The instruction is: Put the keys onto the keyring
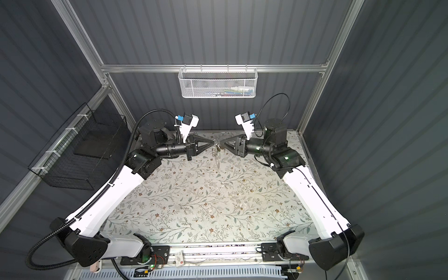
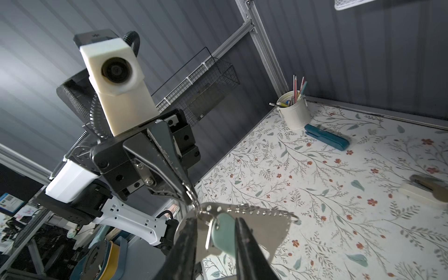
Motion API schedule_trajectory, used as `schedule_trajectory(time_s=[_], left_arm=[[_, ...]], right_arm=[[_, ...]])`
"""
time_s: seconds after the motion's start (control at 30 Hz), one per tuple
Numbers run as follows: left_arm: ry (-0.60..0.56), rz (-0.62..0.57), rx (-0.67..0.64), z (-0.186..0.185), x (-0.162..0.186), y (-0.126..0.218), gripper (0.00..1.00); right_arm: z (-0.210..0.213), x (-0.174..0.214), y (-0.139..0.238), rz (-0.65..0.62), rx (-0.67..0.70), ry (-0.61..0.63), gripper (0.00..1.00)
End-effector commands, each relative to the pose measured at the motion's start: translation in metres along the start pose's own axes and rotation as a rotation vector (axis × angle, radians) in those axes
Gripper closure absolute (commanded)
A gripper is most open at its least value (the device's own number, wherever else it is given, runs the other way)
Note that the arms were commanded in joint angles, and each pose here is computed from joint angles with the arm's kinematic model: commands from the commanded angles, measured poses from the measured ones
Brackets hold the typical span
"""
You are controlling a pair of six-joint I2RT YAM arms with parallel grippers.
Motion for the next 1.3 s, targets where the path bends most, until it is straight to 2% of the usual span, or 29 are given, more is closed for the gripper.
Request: schedule_trajectory(time_s=[0.0, 0.33, 0.43, 0.77, 1.0, 1.1, 1.27], left_arm=[[-0.023, -0.051, 0.037, -0.016, -0.016, 0.007, 1.00], [-0.030, -0.082, 0.028, -0.017, -0.024, 0.009, 1.00], [-0.026, -0.094, 0.027, -0.017, -0.026, 0.009, 1.00], [-0.007, -0.113, 0.040, -0.015, -0.029, 0.006, 1.00], [-0.008, -0.130, 0.025, -0.014, -0.031, 0.008, 1.00], [-0.006, -0.136, 0.015, -0.013, -0.031, 0.009, 1.00], [-0.004, -0.161, 0.001, -0.011, -0.034, 0.010, 1.00]], right_arm=[[0.012, -0.012, -0.002, -0.031, -0.084, -0.005, 0.72], [0.009, -0.002, -0.007, 0.005, -0.113, -0.045, 0.85], [0.006, 0.004, -0.010, 0.018, -0.113, -0.060, 0.86], [0.012, 0.012, -0.022, 0.036, -0.122, -0.051, 0.85], [0.006, 0.012, -0.018, 0.012, -0.073, -0.043, 0.84], [0.002, 0.010, -0.013, -0.009, -0.041, -0.041, 0.78], [-0.004, 0.001, 0.001, -0.080, 0.041, -0.008, 0.74]])
Point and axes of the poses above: each gripper's point midway between its finger pads, its own y axis back along the fingers, its own z axis along the line the jaws close on, x = y × z, the point moved 1 cm from there along y, back along the fingers, and after that the axes turned 2 degrees about -y, right-handed, at the moved point
